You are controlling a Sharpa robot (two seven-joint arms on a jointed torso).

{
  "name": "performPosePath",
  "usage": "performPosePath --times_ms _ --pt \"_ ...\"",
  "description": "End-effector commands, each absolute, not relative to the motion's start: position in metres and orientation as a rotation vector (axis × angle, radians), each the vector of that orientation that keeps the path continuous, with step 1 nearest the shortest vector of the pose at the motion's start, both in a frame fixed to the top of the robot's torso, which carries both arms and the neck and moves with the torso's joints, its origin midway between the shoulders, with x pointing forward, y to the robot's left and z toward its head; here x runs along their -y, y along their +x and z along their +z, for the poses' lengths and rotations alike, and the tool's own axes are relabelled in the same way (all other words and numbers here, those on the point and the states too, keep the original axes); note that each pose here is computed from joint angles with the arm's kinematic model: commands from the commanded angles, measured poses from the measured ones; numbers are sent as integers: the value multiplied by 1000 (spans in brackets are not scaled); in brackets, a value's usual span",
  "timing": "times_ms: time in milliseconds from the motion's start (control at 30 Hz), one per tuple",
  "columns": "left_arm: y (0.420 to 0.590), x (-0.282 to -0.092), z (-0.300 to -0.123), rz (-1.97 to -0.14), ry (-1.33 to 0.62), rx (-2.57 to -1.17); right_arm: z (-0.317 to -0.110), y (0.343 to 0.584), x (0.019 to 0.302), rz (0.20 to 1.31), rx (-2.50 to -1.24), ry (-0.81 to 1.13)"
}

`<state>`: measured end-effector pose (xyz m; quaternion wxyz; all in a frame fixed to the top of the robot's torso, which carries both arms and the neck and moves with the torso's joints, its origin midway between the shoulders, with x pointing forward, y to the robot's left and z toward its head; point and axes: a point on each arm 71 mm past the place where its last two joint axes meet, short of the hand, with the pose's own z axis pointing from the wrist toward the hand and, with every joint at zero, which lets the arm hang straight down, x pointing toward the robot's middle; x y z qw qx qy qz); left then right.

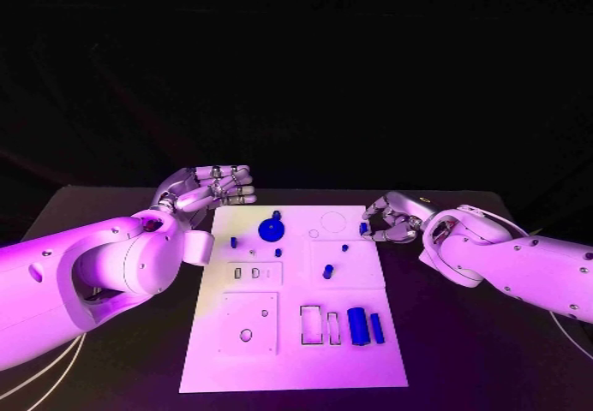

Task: Assemble the parts on the task board

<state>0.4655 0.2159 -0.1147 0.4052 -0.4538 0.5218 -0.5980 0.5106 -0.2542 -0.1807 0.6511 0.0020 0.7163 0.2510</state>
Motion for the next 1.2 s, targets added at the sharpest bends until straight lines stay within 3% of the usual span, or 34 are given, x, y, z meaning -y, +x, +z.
performPosePath --times_ms 33,1200 --pt "465 -214 -113 -1532 -1128 -1320 -182 510 251 574 -1637 -34" --pt "465 -215 -113 -1527 -1125 -1324 -186 514 248 564 -1632 -35"
